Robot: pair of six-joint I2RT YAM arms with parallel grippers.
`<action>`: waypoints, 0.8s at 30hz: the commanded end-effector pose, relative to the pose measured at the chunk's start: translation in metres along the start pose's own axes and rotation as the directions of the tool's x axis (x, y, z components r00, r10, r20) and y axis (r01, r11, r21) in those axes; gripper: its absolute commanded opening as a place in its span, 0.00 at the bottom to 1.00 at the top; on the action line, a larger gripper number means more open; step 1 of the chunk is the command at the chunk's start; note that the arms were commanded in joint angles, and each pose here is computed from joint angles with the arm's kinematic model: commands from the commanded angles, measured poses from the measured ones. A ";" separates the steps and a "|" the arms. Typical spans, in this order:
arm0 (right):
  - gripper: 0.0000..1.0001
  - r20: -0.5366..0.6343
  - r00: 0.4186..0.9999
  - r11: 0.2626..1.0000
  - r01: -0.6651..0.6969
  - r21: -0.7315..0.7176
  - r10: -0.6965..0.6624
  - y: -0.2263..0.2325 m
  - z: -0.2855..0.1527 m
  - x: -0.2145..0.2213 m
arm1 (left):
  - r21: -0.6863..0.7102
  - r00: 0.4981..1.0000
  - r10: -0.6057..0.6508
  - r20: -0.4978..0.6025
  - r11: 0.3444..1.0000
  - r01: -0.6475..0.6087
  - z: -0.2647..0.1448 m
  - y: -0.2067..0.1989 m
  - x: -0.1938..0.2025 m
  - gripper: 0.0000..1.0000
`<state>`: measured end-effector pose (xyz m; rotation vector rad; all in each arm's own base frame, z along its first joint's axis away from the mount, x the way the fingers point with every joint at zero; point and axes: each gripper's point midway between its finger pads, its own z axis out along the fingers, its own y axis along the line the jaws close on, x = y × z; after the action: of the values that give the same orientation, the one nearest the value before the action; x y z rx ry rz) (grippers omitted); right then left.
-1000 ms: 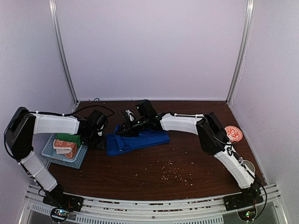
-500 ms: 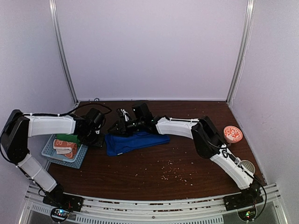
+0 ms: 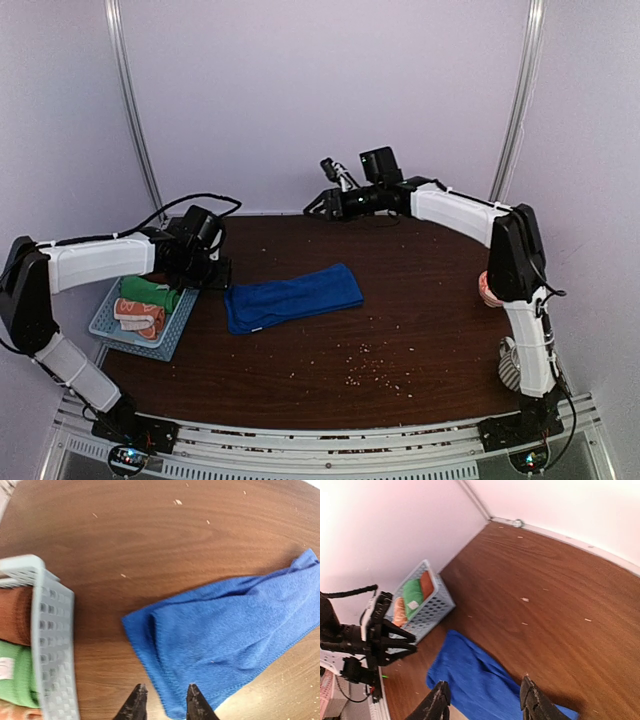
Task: Roll the towels
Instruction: Smooth out the towel at the center of the board.
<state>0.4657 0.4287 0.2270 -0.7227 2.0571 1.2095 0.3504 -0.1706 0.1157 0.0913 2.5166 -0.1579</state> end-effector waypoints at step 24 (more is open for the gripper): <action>0.50 -0.445 0.891 0.983 -0.008 0.183 0.090 -0.106 -0.051 0.171 | 0.083 0.986 -0.147 -0.075 0.985 0.153 0.078 0.006 -0.006 0.32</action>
<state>0.4173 0.3105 0.0549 -0.9163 2.5594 0.8911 0.3785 -0.1710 0.0485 -0.0748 2.6395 -0.2909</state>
